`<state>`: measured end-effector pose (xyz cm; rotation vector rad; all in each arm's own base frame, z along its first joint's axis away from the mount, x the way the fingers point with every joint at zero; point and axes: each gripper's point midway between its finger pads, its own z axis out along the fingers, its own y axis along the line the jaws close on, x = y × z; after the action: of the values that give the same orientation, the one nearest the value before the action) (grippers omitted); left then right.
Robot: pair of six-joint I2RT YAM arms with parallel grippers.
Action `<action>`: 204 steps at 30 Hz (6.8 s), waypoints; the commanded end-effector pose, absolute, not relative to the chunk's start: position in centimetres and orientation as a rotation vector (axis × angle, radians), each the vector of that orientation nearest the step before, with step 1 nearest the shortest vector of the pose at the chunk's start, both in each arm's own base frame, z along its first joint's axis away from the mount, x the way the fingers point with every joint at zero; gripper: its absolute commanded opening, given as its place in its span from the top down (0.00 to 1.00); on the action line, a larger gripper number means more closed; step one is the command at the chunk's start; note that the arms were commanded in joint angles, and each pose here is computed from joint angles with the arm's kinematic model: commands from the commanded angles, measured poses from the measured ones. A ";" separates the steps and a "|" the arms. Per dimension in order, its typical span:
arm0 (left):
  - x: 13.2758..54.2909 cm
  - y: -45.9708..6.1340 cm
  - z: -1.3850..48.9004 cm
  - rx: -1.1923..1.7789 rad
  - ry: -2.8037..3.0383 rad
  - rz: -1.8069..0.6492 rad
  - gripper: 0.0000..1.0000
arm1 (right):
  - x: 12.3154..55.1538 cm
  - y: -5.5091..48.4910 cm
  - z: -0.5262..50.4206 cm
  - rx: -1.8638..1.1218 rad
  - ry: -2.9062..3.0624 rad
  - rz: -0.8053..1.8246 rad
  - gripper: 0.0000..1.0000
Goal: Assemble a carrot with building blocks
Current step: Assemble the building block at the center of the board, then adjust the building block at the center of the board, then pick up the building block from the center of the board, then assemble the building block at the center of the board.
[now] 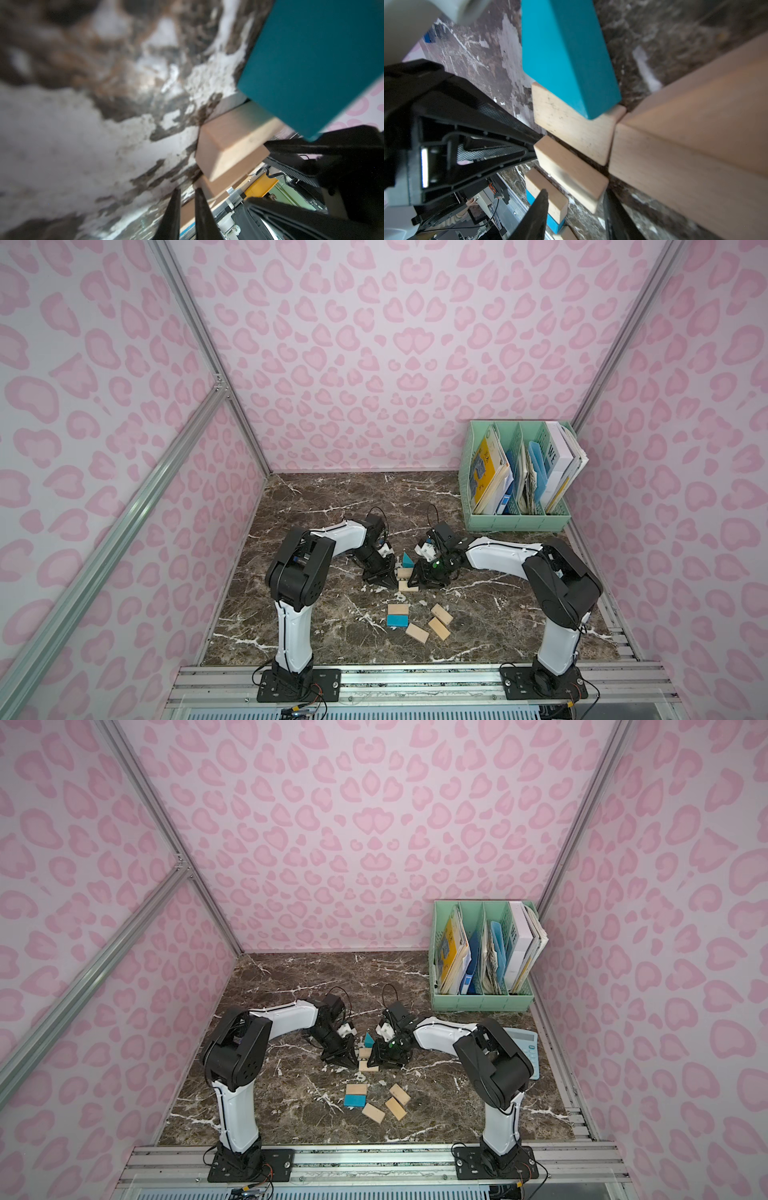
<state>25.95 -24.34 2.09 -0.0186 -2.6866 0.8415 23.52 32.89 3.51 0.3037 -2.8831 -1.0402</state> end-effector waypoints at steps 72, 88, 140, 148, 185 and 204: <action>25.5 -19.3 6.4 -0.050 -2.776 0.730 0.62 | 19.4 27.8 7.0 0.256 -2.923 -0.903 0.41; 26.0 -20.4 6.0 -0.014 -2.731 0.807 0.62 | 13.0 23.7 5.5 -0.057 -2.840 -0.698 0.22; 24.7 -19.6 5.9 -0.021 -2.739 0.783 0.62 | 19.4 28.1 2.8 0.372 -3.021 -0.153 0.44; 24.8 -19.7 5.8 -0.020 -2.734 0.789 0.62 | 23.7 27.9 3.6 0.336 -3.065 -0.178 0.43; 25.1 -19.9 5.2 -0.012 -2.715 0.795 0.62 | 24.4 28.6 5.2 0.301 -3.051 -0.380 0.24; 25.0 -19.8 5.2 -0.018 -2.716 0.786 0.62 | 23.6 29.9 5.1 0.077 -2.894 -0.894 0.34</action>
<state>25.29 -19.90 5.10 -0.0052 -2.7231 0.7906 23.54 28.83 4.50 0.1050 -2.9380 -0.7829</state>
